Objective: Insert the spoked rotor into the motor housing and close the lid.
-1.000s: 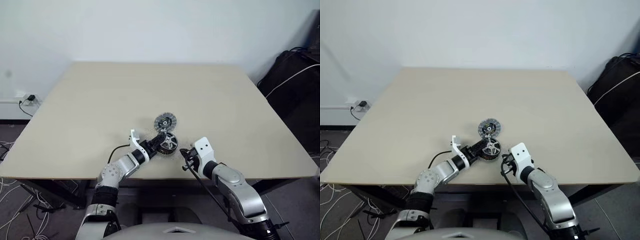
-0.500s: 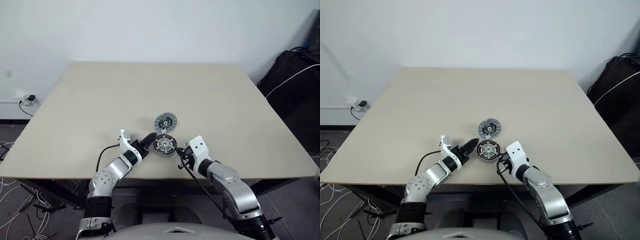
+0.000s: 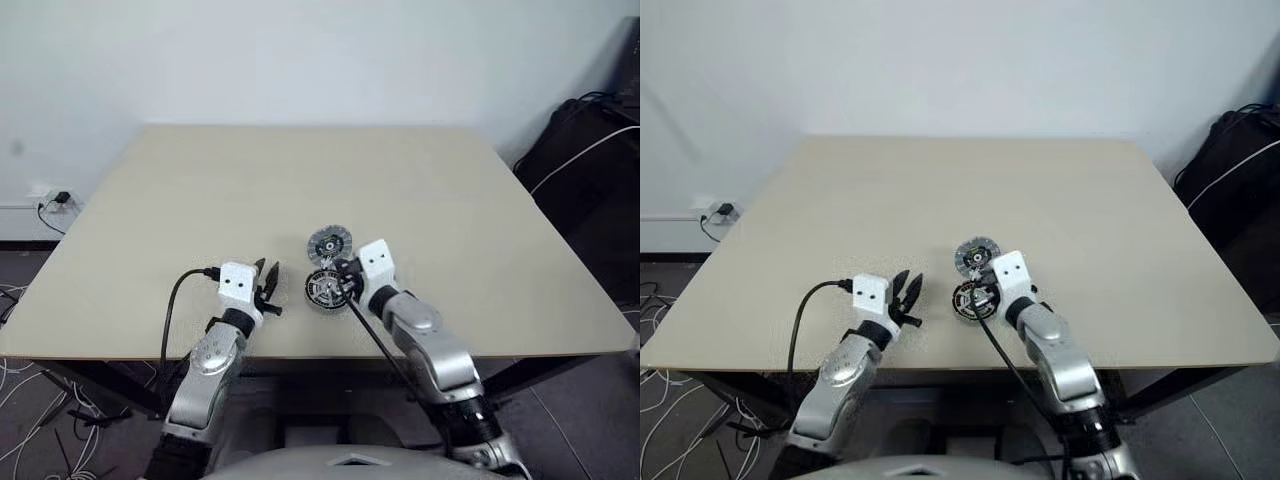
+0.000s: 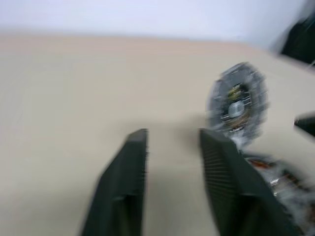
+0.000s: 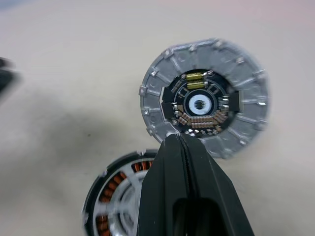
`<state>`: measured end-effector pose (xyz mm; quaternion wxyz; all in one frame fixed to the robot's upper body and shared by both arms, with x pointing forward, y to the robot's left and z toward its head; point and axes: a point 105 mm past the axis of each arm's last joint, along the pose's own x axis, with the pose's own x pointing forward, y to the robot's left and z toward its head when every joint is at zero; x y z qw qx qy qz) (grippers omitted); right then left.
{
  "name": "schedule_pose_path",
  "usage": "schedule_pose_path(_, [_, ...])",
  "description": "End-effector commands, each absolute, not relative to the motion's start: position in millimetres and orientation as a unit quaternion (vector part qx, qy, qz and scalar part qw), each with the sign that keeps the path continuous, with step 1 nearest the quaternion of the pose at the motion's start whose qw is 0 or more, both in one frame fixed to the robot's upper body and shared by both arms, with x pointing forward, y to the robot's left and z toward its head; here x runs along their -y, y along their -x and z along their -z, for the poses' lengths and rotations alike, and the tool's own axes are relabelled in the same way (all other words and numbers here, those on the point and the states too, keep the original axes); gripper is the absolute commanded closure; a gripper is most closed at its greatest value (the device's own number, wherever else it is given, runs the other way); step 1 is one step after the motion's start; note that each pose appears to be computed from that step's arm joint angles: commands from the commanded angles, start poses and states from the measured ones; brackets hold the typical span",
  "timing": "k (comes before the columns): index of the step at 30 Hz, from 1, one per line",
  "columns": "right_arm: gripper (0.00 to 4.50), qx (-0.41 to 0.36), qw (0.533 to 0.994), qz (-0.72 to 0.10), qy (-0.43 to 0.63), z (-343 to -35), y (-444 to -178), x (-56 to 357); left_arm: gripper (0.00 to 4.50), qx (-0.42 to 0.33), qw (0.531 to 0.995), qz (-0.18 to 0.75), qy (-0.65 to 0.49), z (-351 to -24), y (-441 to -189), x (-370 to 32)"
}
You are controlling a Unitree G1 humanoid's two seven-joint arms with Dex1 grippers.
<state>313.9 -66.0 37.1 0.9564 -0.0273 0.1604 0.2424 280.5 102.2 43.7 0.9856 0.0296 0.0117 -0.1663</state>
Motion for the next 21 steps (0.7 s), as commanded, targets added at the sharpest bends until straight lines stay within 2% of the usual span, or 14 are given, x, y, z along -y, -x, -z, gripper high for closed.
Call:
schedule_pose_path(1, [4.5, -0.153, 0.956, -0.246, 0.034, -43, -324, 53, 4.4, 0.025, 0.973, 0.217, -0.077, -49, -271, -90])
schedule_pose_path(5, [4.5, -0.161, 0.951, -0.26, 0.038, -40, -326, 48, 4.46, 0.014, 0.973, 0.222, -0.053, -43, -263, -91])
schedule_pose_path(15, [4.5, -0.228, 0.934, -0.267, 0.063, -6, -311, 62, 4.46, -0.004, 0.976, 0.214, -0.03, -38, -259, -88])
schedule_pose_path(18, [4.5, -0.208, 0.936, -0.276, 0.066, -18, -314, 60, 4.46, -0.006, 0.977, 0.211, -0.029, -37, -262, -87])
schedule_pose_path(21, [4.5, -0.166, 0.934, -0.301, 0.095, -44, -321, 57, 4.46, -0.004, 0.976, 0.213, -0.033, -39, -264, -84])
